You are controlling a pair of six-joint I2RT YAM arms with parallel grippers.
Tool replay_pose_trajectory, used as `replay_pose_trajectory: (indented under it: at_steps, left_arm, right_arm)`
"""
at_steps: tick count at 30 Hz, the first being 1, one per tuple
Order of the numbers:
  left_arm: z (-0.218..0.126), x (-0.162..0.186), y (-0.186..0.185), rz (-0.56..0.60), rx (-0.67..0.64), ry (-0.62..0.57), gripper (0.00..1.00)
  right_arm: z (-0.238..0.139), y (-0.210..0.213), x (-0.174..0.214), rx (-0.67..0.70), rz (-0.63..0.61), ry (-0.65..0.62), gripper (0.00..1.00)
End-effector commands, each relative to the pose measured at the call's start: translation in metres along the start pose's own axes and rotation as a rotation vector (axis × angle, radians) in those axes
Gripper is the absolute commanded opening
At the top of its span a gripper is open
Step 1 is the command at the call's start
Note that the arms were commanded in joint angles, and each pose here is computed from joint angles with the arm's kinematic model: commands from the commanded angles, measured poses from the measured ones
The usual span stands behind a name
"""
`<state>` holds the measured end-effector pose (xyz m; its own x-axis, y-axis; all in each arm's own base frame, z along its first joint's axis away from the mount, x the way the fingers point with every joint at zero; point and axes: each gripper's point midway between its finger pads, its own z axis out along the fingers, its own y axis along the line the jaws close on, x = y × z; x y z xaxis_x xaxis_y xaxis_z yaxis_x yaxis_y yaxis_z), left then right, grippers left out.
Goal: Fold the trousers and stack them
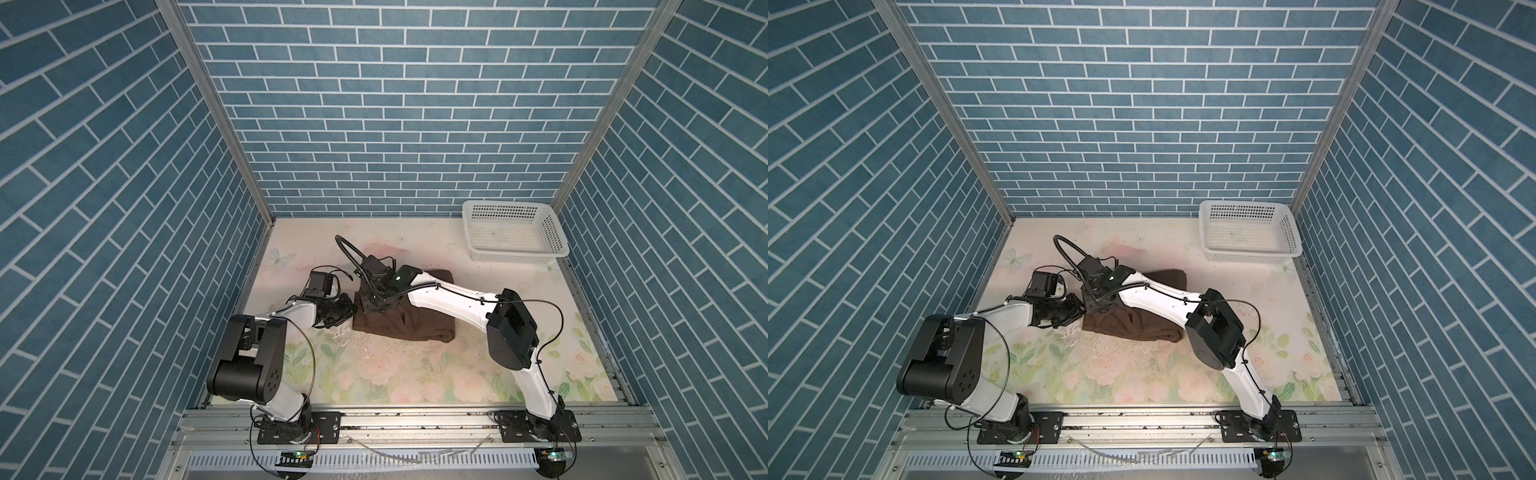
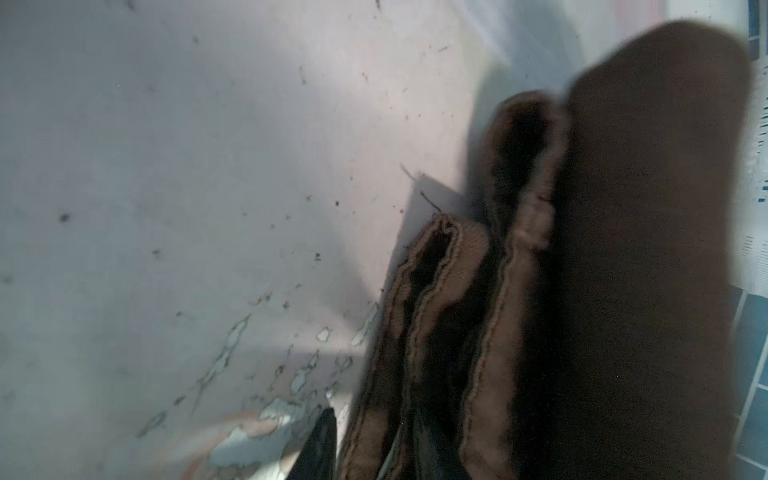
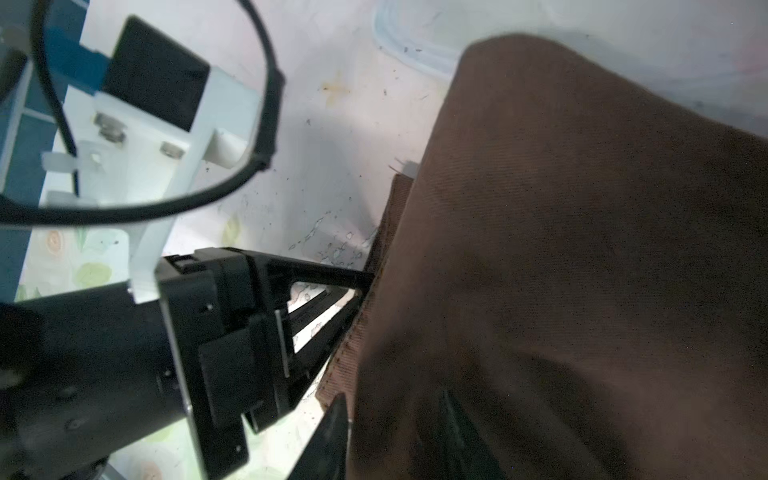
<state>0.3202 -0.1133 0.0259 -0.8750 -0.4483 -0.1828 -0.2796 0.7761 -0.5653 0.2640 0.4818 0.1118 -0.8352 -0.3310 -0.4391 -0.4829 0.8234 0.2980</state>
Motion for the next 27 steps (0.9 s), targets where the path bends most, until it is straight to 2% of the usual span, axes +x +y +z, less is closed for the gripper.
replay_pose_trajectory:
  at_steps: [1,5,8,9,10,13,14,16,20,24,27]
  left_arm:
    - [0.0,0.011,0.007,-0.007,-0.028,0.033,0.34]
    - [-0.017,0.005,0.0,0.029,-0.047,0.01,0.31]
    - [-0.038,-0.007,-0.015,0.079,-0.054,-0.016,0.24]
    - [-0.048,-0.011,-0.022,0.095,-0.051,-0.033,0.24]
    - [-0.056,-0.014,-0.028,0.104,-0.039,-0.05,0.24]
    - [-0.079,-0.019,-0.051,0.121,0.026,-0.107,0.23]
    - [-0.085,-0.019,-0.058,0.128,0.043,-0.12,0.2]
    - [-0.093,-0.018,-0.072,0.146,0.075,-0.141,0.19]
    - [-0.085,-0.006,-0.093,0.172,0.117,-0.116,0.19]
    - [-0.056,0.011,-0.099,0.171,0.138,-0.06,0.19]
    - [-0.029,0.023,-0.089,0.111,0.171,-0.011,0.17]
  right_arm:
    - [-0.015,0.026,-0.016,-0.099,0.001,-0.04,0.53]
    - [-0.053,0.026,-0.039,-0.136,-0.046,-0.144,0.55]
    - [-0.092,0.01,-0.054,-0.157,-0.039,-0.242,0.5]
    - [-0.103,-0.002,-0.053,-0.154,-0.025,-0.267,0.45]
    - [-0.113,-0.014,-0.052,-0.149,-0.004,-0.292,0.36]
    - [-0.133,-0.06,-0.033,-0.106,0.08,-0.324,0.03]
    - [-0.136,-0.075,-0.024,-0.089,0.108,-0.329,0.0]
    - [-0.137,-0.105,-0.002,-0.069,0.181,-0.326,0.0]
    - [-0.111,-0.142,0.05,-0.083,0.31,-0.234,0.0]
    - [-0.08,-0.149,0.081,-0.124,0.352,-0.174,0.0]
    - [-0.06,-0.165,0.105,-0.094,0.419,-0.142,0.0]
